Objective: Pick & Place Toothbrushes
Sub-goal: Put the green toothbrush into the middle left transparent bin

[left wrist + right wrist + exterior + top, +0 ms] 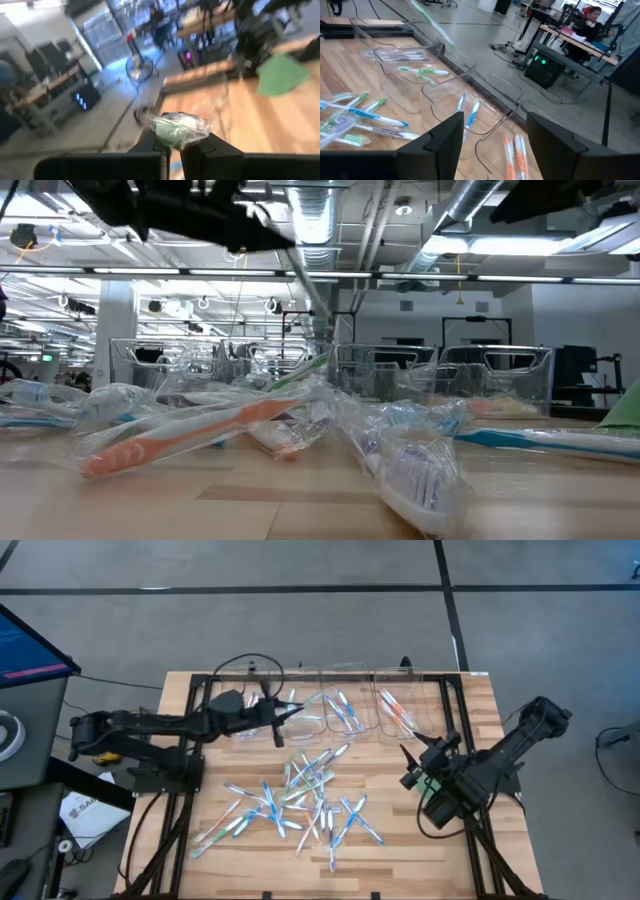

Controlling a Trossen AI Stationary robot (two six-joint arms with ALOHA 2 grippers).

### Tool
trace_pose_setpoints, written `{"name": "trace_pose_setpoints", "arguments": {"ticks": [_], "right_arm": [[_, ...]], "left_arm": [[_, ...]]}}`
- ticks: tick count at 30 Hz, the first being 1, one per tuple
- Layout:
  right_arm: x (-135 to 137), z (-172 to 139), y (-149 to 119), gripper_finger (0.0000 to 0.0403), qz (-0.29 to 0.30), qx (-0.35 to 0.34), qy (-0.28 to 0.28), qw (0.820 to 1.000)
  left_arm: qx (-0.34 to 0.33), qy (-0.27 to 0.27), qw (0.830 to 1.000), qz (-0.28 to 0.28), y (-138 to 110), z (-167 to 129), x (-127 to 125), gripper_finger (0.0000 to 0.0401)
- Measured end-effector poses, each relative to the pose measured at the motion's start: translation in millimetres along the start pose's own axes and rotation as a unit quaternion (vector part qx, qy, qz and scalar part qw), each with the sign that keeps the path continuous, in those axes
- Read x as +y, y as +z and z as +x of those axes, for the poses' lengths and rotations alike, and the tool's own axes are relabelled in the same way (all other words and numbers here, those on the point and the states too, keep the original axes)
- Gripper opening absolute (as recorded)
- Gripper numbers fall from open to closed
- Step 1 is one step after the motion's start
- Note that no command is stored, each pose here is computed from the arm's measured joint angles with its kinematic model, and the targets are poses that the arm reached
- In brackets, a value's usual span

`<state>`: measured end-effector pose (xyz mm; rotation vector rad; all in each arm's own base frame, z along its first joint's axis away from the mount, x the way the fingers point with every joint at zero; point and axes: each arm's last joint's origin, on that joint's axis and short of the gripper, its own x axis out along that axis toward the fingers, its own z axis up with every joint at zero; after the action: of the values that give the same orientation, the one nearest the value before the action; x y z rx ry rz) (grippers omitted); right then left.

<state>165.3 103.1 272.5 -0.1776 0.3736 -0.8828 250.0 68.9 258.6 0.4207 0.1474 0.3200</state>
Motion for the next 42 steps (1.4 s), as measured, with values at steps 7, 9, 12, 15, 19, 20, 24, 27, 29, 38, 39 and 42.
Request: {"name": "trace_pose_setpoints", "arguments": {"ticks": [7,9,12,15,19,20,24,27,29,38,39,42], "right_arm": [[-1,7,1,0.0206,0.000,0.007,-0.017,1.000],[-1,7,1,0.0205,0.001,0.007,-0.018,1.000],[0,7,1,0.0206,0.003,0.008,-0.016,1.000],[0,7,1,0.0207,0.007,0.008,-0.015,1.000],[0,7,1,0.0205,0.009,0.008,-0.015,1.000],[0,7,1,0.0204,0.009,0.008,-0.015,1.000],[0,7,1,0.0203,0.009,0.008,-0.015,1.000],[0,7,1,0.0204,0.009,0.009,-0.015,1.000],[0,7,1,0.0203,0.009,0.009,-0.015,1.000],[0,7,1,0.0202,0.009,0.009,-0.015,1.000],[0,7,1,0.0201,0.009,0.009,-0.015,1.000],[0,7,1,0.0200,0.009,0.009,-0.014,1.000]], "left_arm": [[0.054,-0.016,0.998,-0.010,-29,19,-2,0.0010],[0.059,-0.036,0.997,-0.020,-33,21,-5,0.0011],[0.073,-0.065,0.994,-0.044,-39,23,-9,0.0010],[0.102,-0.093,0.989,-0.052,-45,22,-13,0.0010],[0.114,-0.103,0.987,-0.052,-42,16,-15,0.0011],[0.111,-0.104,0.987,-0.051,-40,15,-15,0.0011],[0.092,-0.107,0.989,-0.049,-27,5,-14,0.0010],[0.085,-0.112,0.989,-0.048,-19,-4,-14,0.0011],[0.086,-0.114,0.988,-0.052,-15,-9,-13,0.0010],[0.119,-0.062,0.990,-0.038,-21,-8,-6,0.0011],[0.125,-0.053,0.990,-0.028,-24,-6,-5,0.0011],[0.141,-0.031,0.989,-0.014,-31,-1,-2,0.0014]]}}
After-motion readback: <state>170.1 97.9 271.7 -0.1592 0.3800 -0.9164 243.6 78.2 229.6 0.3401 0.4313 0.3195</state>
